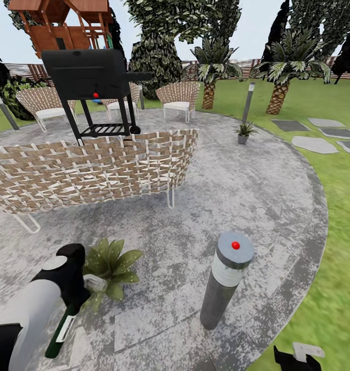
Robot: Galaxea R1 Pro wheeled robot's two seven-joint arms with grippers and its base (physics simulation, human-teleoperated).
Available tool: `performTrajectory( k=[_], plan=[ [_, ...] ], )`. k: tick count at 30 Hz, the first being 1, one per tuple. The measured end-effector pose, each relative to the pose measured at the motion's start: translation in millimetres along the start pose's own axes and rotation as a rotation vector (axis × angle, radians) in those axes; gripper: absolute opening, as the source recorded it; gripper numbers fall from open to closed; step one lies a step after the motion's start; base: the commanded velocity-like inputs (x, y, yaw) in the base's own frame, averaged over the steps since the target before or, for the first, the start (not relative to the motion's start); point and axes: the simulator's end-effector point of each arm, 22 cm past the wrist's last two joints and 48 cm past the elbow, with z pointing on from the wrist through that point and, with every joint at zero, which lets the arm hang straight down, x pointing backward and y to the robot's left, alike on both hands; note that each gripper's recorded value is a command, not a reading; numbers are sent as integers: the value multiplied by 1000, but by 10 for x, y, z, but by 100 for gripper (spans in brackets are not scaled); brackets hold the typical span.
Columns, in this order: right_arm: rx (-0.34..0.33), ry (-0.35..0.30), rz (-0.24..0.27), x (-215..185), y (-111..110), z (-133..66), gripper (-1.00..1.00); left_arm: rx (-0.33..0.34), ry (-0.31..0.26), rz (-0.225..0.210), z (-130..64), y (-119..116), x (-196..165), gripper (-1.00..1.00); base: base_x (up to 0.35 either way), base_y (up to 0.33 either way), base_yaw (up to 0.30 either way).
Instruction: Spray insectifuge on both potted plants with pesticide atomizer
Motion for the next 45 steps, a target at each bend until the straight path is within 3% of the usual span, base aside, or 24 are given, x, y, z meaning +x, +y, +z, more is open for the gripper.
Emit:
performTrajectory(
  k=[4,13,18,20,21,25,28,33,45],
  plan=[
    [0,0,3,1,15,-1,100,22,-54,-23,-86,3,-84,-100,0,0,215],
    [3,0,7,3,7,-1,100,18,-99,-20,-195,-33,-207,-100,0,0,155],
    [6,7,9,32,3,4,100,55,-95,28,-107,-375,-356,-100,0,0,2],
    [6,11,8,49,2,6,100,94,-68,60,138,-685,-327,-100,0,0,0],
    [6,12,8,55,2,8,100,76,-62,73,219,-747,-332,-100,0,0,0],
    [6,15,7,71,3,10,100,124,-126,61,197,-887,-465,-100,0,0,0],
    [6,16,7,73,2,10,100,134,-137,57,184,-906,-487,-100,0,0,0],
    [6,16,7,73,2,10,100,77,-226,47,-95,-753,-650,-100,0,0,0],
    [6,17,7,76,4,11,100,65,-224,41,-101,-681,-627,-100,-154,83,-4]
  ],
)
